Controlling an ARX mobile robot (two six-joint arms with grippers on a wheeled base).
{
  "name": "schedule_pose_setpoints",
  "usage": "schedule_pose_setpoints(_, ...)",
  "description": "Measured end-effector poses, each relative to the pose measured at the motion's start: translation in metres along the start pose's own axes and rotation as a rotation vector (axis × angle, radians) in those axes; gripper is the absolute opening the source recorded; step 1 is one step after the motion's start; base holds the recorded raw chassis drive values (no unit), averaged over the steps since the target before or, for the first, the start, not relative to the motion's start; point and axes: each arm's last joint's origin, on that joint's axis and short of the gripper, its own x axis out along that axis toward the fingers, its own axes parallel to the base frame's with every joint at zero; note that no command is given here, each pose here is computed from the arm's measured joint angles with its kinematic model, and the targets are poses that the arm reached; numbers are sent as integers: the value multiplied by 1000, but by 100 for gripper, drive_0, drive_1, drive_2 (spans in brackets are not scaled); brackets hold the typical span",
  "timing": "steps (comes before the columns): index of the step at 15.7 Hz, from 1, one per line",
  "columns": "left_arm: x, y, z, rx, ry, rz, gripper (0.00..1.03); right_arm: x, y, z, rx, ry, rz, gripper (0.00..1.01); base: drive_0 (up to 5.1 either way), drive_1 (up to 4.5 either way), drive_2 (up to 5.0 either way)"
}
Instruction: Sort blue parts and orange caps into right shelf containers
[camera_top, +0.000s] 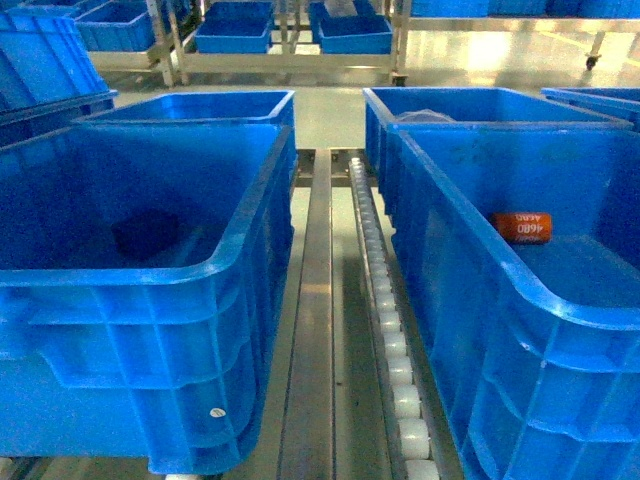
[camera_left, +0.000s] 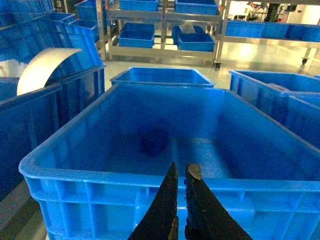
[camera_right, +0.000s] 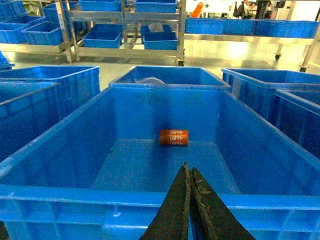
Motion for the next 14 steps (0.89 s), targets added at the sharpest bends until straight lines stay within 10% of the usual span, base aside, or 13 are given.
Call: schedule_pose_setpoints(14,-20,0,-4,3,13,0,5,-19,0,-3,0,9,3,5,0,0,0)
